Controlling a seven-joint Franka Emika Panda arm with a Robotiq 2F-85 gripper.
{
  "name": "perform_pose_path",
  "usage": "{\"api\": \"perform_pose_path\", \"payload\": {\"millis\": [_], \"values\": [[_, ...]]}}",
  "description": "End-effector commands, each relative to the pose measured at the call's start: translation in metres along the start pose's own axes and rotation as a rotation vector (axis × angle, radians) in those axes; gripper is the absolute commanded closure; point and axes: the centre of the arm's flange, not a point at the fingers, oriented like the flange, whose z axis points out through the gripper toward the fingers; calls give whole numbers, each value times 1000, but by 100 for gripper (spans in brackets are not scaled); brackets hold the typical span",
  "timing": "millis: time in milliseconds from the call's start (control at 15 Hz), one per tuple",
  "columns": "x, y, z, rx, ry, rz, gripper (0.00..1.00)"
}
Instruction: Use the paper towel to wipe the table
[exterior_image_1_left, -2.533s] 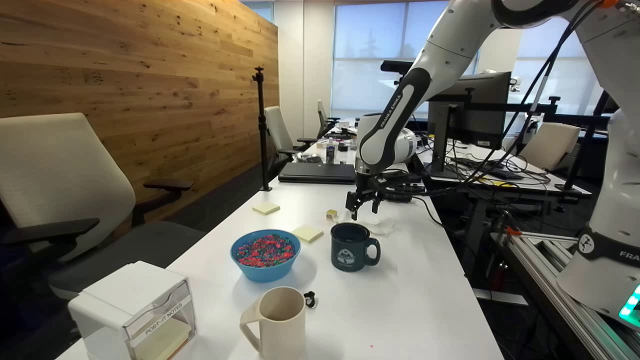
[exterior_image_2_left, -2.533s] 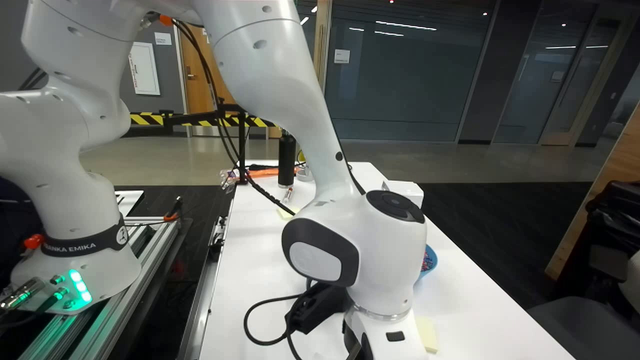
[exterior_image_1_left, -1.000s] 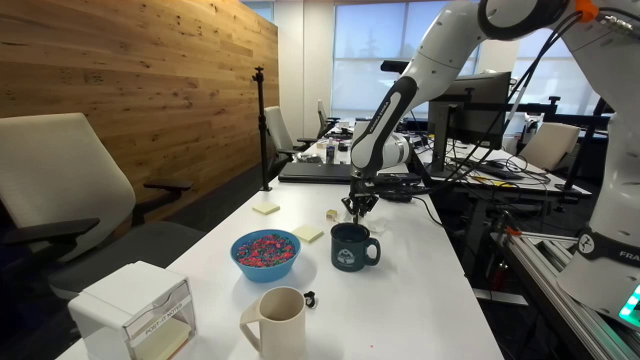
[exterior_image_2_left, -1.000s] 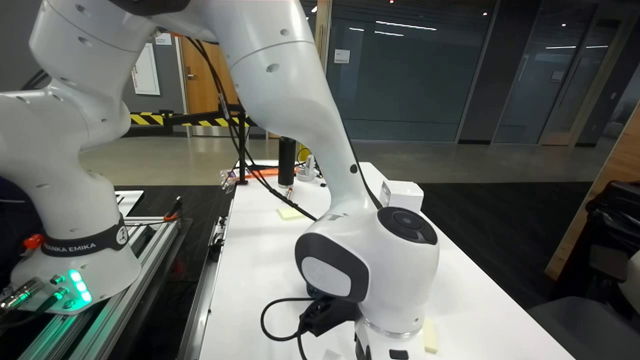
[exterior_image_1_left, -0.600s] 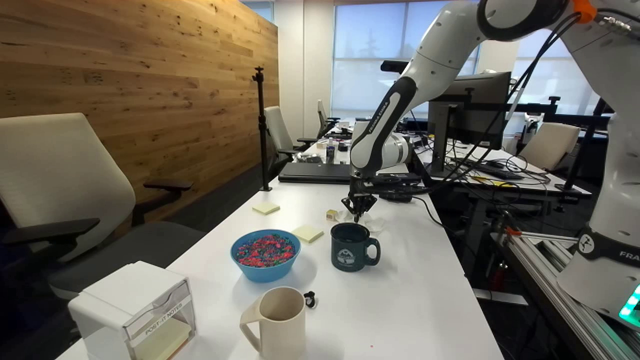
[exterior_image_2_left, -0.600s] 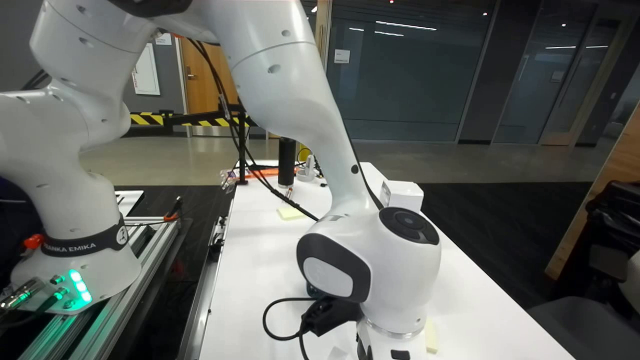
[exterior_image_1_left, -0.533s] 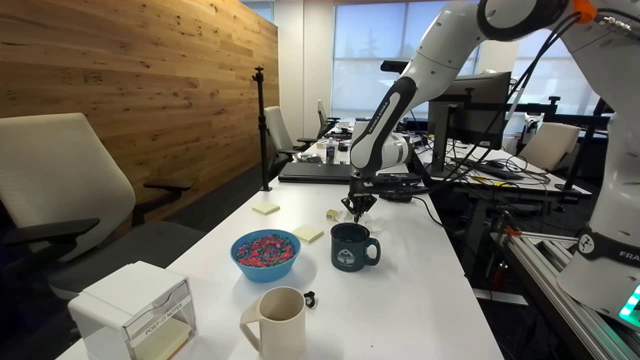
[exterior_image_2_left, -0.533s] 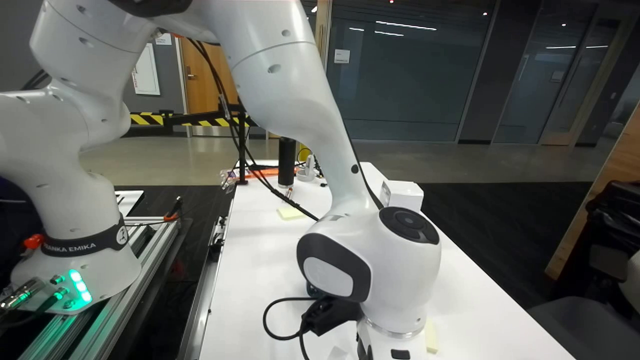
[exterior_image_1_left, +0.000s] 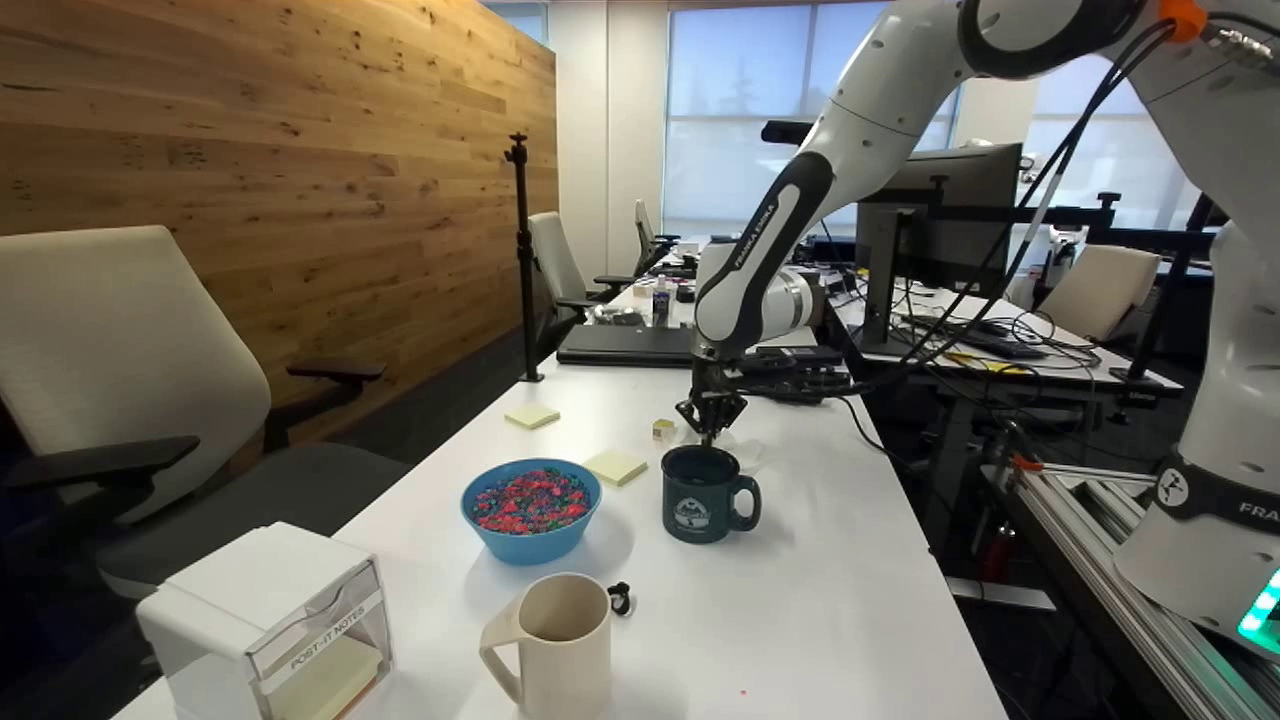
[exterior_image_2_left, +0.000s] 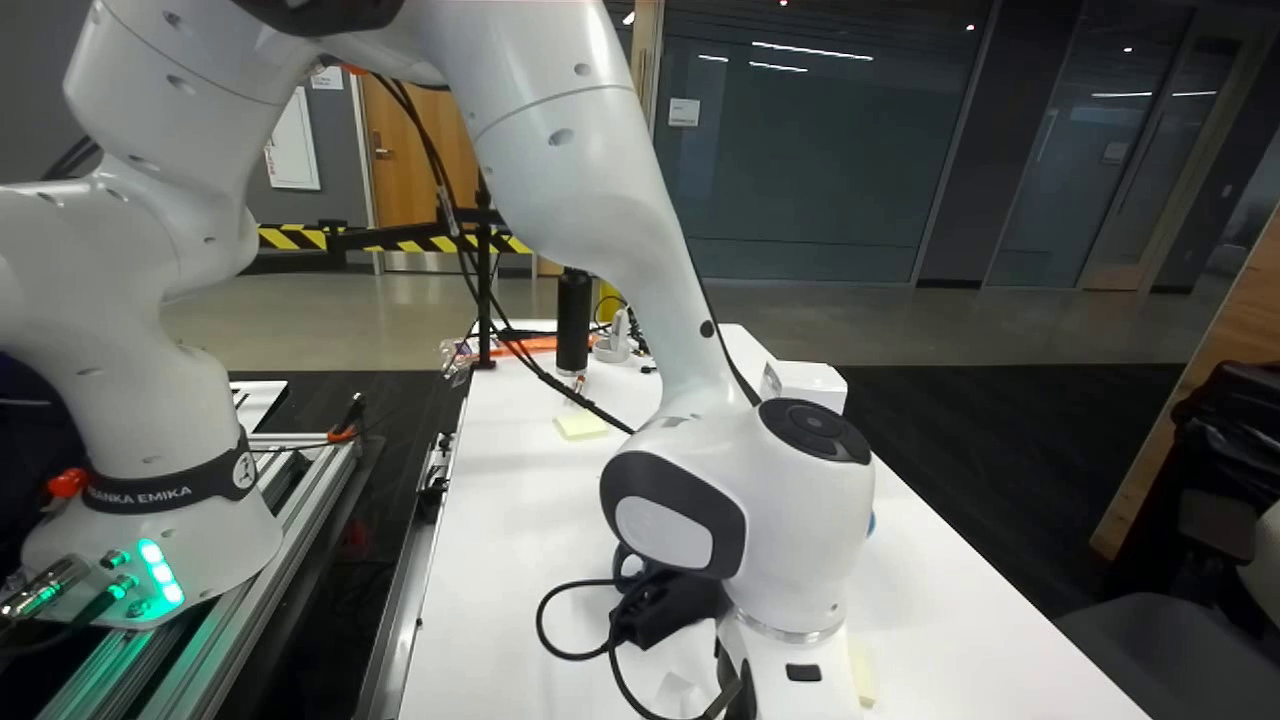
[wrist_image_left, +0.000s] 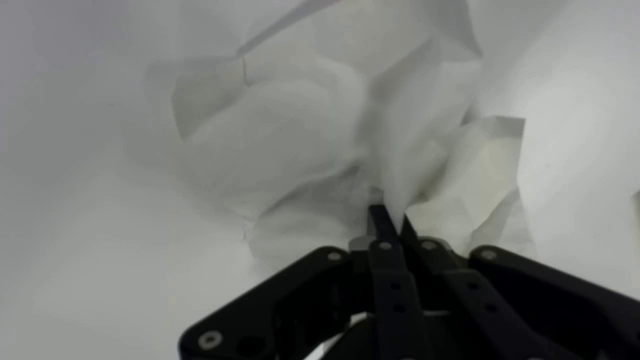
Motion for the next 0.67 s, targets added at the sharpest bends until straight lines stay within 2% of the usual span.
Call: {"api": "perform_pose_path", "payload": {"millis": [0,600], "values": [[-25,-4,3,-17,2,-84,100],[-71,-2,-4,-52,-31,-293,100]]}}
